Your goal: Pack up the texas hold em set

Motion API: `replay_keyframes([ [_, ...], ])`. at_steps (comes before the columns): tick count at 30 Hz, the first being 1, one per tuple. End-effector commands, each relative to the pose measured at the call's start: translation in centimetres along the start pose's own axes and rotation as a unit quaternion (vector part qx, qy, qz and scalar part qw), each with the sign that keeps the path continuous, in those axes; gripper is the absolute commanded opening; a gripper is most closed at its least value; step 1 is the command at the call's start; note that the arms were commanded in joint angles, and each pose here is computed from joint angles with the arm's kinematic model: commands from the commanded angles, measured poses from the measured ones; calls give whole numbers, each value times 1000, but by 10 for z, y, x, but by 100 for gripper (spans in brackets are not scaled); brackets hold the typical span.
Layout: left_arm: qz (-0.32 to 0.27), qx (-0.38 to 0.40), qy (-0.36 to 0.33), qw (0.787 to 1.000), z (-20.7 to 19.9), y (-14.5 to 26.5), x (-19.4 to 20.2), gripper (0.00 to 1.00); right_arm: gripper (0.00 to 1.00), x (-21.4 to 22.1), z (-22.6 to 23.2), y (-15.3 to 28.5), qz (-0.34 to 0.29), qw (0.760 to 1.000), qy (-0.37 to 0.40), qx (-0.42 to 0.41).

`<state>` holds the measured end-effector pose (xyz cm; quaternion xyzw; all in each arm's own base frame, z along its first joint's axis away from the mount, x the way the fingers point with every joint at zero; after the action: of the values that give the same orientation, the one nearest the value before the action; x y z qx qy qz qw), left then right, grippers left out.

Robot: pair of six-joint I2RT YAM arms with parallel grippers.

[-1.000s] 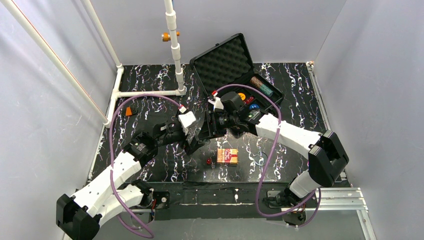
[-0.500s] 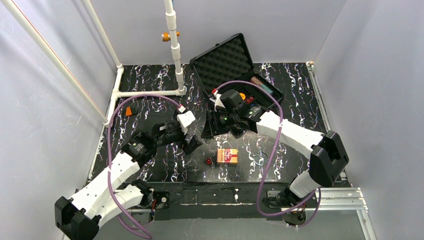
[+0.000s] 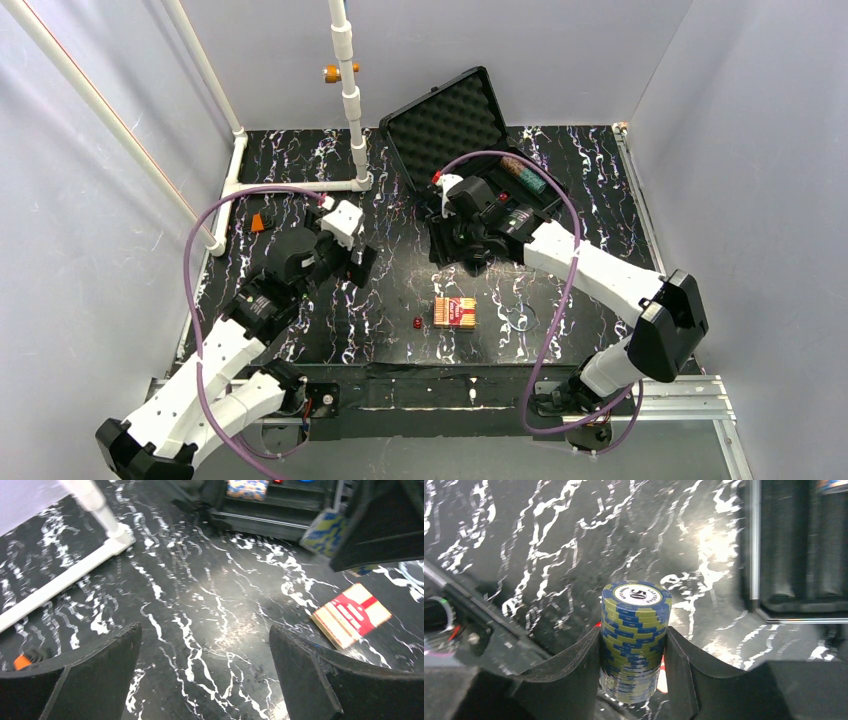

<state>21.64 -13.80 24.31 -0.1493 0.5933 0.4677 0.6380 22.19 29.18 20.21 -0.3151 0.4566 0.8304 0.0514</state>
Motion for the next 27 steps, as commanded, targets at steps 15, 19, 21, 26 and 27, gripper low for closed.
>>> replay_keyframes([
  [15, -14, -219, 38, 975, 56, 32, -3, 98, 1, -75, -45, 23, -140, 966, 154, 156],
  [19, -10, -210, 35, 977, 54, 31, -2, 98, 1, -81, -53, 8, -129, 963, 179, 154],
  [21, -10, -205, 33, 978, 52, 30, -2, 98, 1, -87, -58, 1, -122, 962, 184, 160],
  [26, -7, -200, 32, 979, 51, 29, -2, 98, 1, -98, -72, -23, -102, 960, 201, 164],
  [27, -7, -199, 32, 979, 51, 29, -1, 98, 1, -100, -74, -29, -97, 960, 207, 162],
])
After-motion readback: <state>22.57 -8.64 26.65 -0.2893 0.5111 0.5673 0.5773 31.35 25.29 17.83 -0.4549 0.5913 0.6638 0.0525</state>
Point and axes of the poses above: each gripper's point midway between its finger pads, its own y axis back along the fingers, its own z axis along the line the jaws close on, x = y × z, the point moved 4 cm from there along y, back along the fingers, and after that the axes turned 7 degrees about -y, right-handed, at the moved point
